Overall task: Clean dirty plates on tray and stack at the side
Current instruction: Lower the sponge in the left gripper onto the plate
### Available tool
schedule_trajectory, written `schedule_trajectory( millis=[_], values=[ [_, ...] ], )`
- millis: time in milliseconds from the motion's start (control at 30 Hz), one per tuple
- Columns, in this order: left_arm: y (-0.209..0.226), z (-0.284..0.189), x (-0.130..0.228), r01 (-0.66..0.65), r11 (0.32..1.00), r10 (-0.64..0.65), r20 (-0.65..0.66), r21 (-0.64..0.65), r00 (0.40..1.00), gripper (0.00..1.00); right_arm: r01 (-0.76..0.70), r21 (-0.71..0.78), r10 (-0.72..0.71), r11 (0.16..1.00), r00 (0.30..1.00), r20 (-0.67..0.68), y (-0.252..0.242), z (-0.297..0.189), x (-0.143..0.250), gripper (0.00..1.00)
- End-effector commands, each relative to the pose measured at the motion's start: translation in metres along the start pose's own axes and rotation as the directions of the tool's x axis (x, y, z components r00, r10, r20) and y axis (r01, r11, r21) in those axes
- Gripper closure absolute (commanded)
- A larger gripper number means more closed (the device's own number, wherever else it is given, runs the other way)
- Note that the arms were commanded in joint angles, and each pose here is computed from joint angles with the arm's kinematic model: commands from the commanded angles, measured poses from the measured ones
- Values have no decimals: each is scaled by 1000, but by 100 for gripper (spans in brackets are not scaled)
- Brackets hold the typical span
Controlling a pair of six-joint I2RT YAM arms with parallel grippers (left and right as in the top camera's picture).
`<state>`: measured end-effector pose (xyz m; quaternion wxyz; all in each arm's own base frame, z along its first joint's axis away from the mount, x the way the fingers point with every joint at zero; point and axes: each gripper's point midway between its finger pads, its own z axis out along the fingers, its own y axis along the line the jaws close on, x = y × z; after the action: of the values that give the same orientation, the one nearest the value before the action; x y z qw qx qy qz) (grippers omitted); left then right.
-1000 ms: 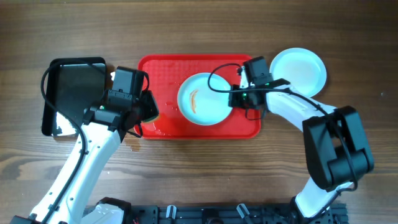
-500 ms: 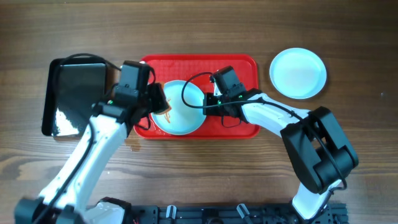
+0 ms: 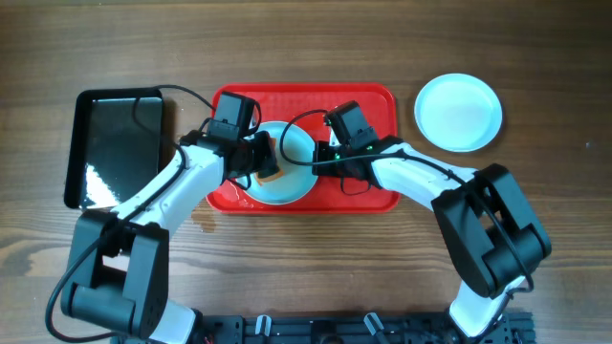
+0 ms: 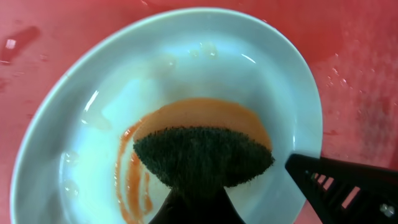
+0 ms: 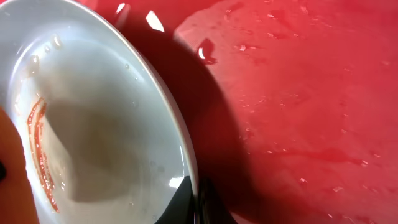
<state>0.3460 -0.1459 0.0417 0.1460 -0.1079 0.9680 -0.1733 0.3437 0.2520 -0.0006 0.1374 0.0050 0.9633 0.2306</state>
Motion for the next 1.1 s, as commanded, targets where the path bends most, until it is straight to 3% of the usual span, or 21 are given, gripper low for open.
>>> schedule_trajectory(
  millis=[0,67,267,633,1067],
  values=[
    [-13,5,10,-24,999,25,-37,47,999,96,-67,307,57,949,998,39,-63,0,6,96],
    [-17,5,12,-33,998,35,-38,51,999,96,-36,348,26,937,999,33,-65,-8,1,96],
    [-22,6,11,-47,997,49,-27,64,998,96,34,279,-27,960,999,-29,-41,-18,-3,96],
    [-36,11,10,-80,992,81,-4,93,997,96,57,261,-51,964,998,-32,-26,-15,1,95],
    [-36,53,38,-87,995,92,-92,57,992,96,32,256,-25,966,999,-30,-25,-15,2,96]
  ],
)
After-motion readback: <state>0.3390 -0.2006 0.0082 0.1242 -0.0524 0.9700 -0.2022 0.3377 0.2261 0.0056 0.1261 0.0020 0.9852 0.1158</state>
